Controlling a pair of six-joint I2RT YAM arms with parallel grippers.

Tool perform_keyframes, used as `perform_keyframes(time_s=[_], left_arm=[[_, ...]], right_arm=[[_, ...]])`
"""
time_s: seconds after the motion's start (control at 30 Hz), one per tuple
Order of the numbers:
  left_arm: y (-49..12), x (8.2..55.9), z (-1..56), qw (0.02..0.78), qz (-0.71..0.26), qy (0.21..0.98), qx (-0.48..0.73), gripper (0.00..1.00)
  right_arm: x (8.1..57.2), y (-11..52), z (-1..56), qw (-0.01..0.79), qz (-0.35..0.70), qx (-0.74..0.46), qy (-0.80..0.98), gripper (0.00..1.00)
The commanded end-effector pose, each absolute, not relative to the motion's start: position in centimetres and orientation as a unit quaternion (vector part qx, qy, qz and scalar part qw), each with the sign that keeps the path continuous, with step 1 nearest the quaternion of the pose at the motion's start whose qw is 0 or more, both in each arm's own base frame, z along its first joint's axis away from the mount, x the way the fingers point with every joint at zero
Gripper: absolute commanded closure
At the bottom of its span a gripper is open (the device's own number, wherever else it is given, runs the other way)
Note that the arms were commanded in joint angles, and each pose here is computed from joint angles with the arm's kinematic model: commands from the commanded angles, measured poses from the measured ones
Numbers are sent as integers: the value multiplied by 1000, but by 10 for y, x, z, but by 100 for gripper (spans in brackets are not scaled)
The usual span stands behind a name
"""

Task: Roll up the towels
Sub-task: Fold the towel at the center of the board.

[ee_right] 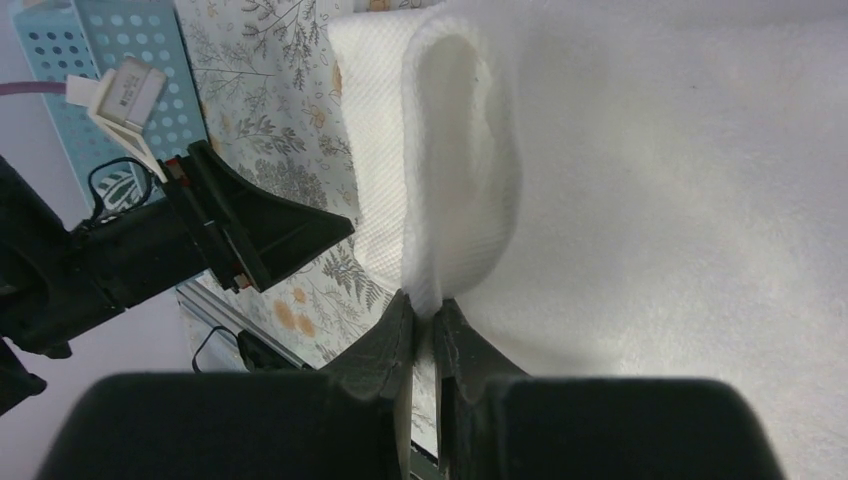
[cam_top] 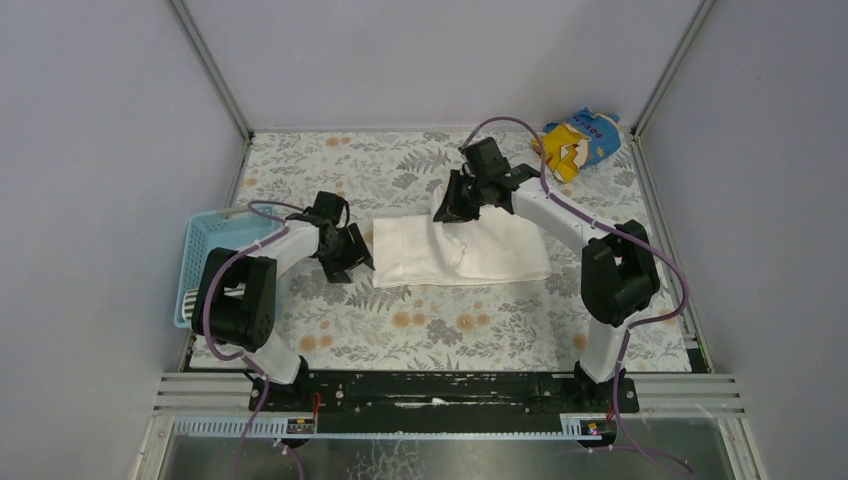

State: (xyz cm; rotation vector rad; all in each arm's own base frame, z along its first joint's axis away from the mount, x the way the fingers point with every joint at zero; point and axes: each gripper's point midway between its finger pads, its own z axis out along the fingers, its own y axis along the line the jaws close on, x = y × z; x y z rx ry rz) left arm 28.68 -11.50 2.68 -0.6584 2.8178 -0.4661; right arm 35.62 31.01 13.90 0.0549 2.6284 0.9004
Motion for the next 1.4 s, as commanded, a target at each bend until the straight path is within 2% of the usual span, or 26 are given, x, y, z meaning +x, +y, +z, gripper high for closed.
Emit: perform_keyframes(time_s=[0.0,0.13,0.53,0.9,1.37], left_arm=[[-123,291,22,108,-173,953,-226,38],[-126,289,20,106,-171,955,-220,45],[-129,287,17,107,-162,958,-213,55],[-127,288,20,115,-154,959,-210,57],[-127,286,19,114,-148,960,-208,57]], right_arm=[[367,327,161,202,333,37,920,100],[366,341,162,207,335,36,918,100],[362,378,159,196,352,35,915,100],[365,397,151,198,346,36,917,100],[364,426,109,155,365,53,917,100]])
